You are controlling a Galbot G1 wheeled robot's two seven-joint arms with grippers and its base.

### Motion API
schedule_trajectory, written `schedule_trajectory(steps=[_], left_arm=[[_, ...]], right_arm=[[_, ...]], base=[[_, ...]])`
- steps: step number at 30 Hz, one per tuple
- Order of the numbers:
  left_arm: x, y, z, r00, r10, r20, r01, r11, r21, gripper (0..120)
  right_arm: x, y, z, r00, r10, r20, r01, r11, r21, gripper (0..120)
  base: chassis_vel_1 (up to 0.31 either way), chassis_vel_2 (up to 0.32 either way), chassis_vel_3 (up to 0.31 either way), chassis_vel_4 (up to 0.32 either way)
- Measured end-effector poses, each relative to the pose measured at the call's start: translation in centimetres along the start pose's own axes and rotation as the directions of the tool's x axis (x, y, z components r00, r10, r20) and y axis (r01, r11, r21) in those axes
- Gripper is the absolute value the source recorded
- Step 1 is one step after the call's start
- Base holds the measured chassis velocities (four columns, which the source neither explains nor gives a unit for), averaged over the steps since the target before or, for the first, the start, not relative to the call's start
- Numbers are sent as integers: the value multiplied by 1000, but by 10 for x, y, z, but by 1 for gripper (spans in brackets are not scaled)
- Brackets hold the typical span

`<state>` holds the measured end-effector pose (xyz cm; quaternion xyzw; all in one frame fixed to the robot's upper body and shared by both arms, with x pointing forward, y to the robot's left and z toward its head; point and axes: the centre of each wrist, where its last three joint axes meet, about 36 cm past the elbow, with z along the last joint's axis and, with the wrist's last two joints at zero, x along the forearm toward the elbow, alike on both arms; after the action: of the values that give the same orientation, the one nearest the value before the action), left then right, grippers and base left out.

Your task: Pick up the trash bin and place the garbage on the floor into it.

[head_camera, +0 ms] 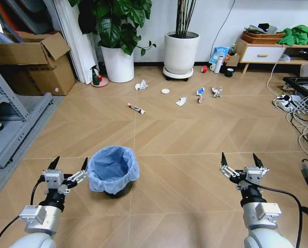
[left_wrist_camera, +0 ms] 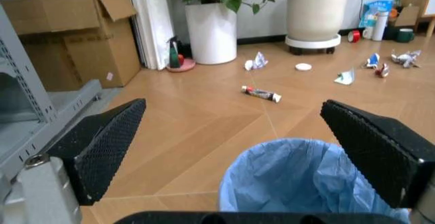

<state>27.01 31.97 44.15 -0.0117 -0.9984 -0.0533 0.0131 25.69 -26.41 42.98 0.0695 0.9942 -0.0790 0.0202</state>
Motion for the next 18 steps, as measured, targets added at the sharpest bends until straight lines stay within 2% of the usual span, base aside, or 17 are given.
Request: schedule_trajectory(steps=[18], left_arm=[[-13,12,-5,995,15,-99,-15,1000,-2,100]], right_arm=[[0,1,4,1000,4,-7,-4,1000,-4,100]], base=[[0,0,0,0]])
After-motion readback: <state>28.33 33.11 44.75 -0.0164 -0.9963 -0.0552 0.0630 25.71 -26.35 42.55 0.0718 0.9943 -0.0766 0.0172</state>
